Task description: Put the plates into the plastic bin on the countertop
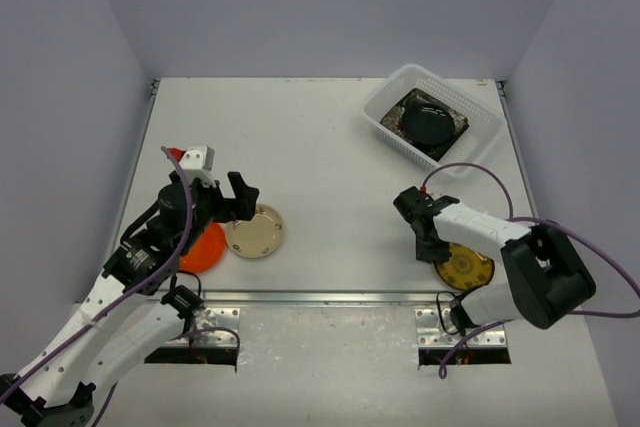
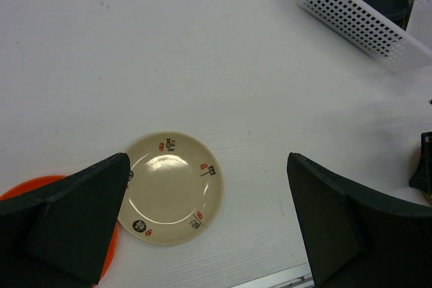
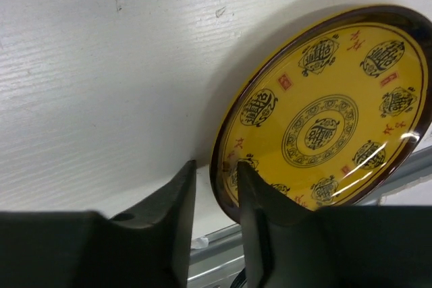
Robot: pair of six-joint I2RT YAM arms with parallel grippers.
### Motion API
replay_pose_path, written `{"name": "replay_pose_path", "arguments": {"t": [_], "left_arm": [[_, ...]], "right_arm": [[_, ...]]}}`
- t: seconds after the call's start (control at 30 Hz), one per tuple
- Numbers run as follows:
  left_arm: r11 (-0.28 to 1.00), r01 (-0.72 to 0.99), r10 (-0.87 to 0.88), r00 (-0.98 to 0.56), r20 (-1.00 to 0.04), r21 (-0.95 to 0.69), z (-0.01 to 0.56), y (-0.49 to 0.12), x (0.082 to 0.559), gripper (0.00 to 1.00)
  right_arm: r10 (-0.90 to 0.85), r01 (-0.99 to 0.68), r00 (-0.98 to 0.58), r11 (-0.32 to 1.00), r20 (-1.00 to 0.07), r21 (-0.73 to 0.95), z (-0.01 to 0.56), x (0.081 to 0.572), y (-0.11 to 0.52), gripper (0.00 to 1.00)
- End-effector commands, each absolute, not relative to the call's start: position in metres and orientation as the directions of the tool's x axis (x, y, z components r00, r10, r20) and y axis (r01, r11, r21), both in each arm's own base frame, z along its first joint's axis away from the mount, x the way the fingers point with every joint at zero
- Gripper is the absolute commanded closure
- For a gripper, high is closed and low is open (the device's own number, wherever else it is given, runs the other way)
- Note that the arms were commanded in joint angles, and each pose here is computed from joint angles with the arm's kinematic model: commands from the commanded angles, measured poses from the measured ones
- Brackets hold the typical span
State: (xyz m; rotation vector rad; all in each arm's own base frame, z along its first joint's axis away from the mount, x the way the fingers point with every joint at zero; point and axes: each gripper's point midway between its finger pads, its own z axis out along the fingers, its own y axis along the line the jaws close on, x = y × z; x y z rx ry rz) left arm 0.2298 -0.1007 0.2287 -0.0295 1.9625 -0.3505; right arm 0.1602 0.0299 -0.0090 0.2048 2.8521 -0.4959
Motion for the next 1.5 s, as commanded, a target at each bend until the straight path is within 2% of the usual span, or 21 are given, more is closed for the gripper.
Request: {"name": "replay_pose_path", "arguments": {"t": [0.0,0.07,0.1,0.2,0.43,0.67,0.83,0.93,1.03,1.13,1.2,1.3,1.37,1.47], "left_arm": [[0.945,0.168,-0.204,-0.370,-0.906,-0.281,0.241,-0.107,0.231,0.00],[0.944,0.173,-0.204,-0.368,-0.907,-0.282,0.241,-0.107,0.230,0.00],[0.943,0.177,-0.205,-0.366,-0.908,-0.284,0.242,-0.108,0.230,0.00],[0.941,0.181,-0.206,-0.361,-0.909,-0.285,0.244,-0.108,0.229,0.00],[0.940,0.188,-0.200,-0.367,-0.908,-0.283,0.243,-0.110,0.229,0.00],[0.938,0.187,-0.214,-0.347,-0.913,-0.291,0.249,-0.107,0.227,0.00],[0.944,0.167,-0.215,-0.345,-0.913,-0.286,0.248,-0.104,0.228,0.00],[0.950,0.128,-0.226,-0.341,-0.913,-0.283,0.247,-0.097,0.229,0.00],[0.960,0.012,-0.261,-0.317,-0.912,-0.279,0.248,-0.077,0.230,0.00],[0.943,-0.179,-0.319,-0.264,-0.910,-0.279,0.252,-0.042,0.226,0.00],[0.929,-0.231,-0.342,-0.236,-0.910,-0.290,0.255,-0.031,0.222,0.00],[0.911,-0.239,-0.381,-0.172,-0.909,-0.337,0.266,-0.022,0.214,0.00],[0.905,-0.223,-0.398,-0.141,-0.906,-0.363,0.272,-0.019,0.210,0.00],[0.901,-0.222,-0.405,-0.127,-0.906,-0.372,0.274,-0.017,0.208,0.00]], "right_arm": [[0.102,0.202,-0.951,0.919,-0.292,-0.338,-0.007,0.168,0.027,0.81],[0.089,0.192,-0.952,0.920,-0.293,-0.342,-0.007,0.171,0.028,0.97],[0.085,0.188,-0.952,0.920,-0.294,-0.344,-0.006,0.172,0.028,1.00],[0.053,0.162,-0.954,0.920,-0.295,-0.358,-0.004,0.176,0.030,1.00],[-0.321,-0.132,-0.904,0.837,-0.282,-0.530,0.040,0.202,0.072,1.00],[-0.489,-0.255,-0.831,0.759,-0.266,-0.599,0.067,0.210,0.112,1.00],[-0.621,-0.288,-0.700,0.698,-0.353,-0.656,0.125,0.223,0.158,1.00],[-0.649,-0.289,-0.635,0.703,-0.419,-0.649,0.157,0.238,0.181,1.00],[-0.715,-0.312,-0.538,0.661,-0.447,-0.682,0.185,0.262,0.197,1.00],[-0.680,-0.293,-0.529,0.708,-0.507,-0.643,0.209,0.306,0.201,1.00],[-0.669,-0.289,-0.530,0.720,-0.522,-0.631,0.213,0.330,0.196,1.00],[-0.622,-0.228,-0.548,0.754,-0.559,-0.616,0.233,0.397,0.170,1.00],[-0.640,-0.239,-0.554,0.735,-0.533,-0.634,0.222,0.429,0.170,1.00],[-0.621,-0.182,-0.572,0.734,-0.536,-0.655,0.236,0.488,0.144,1.00]]}}
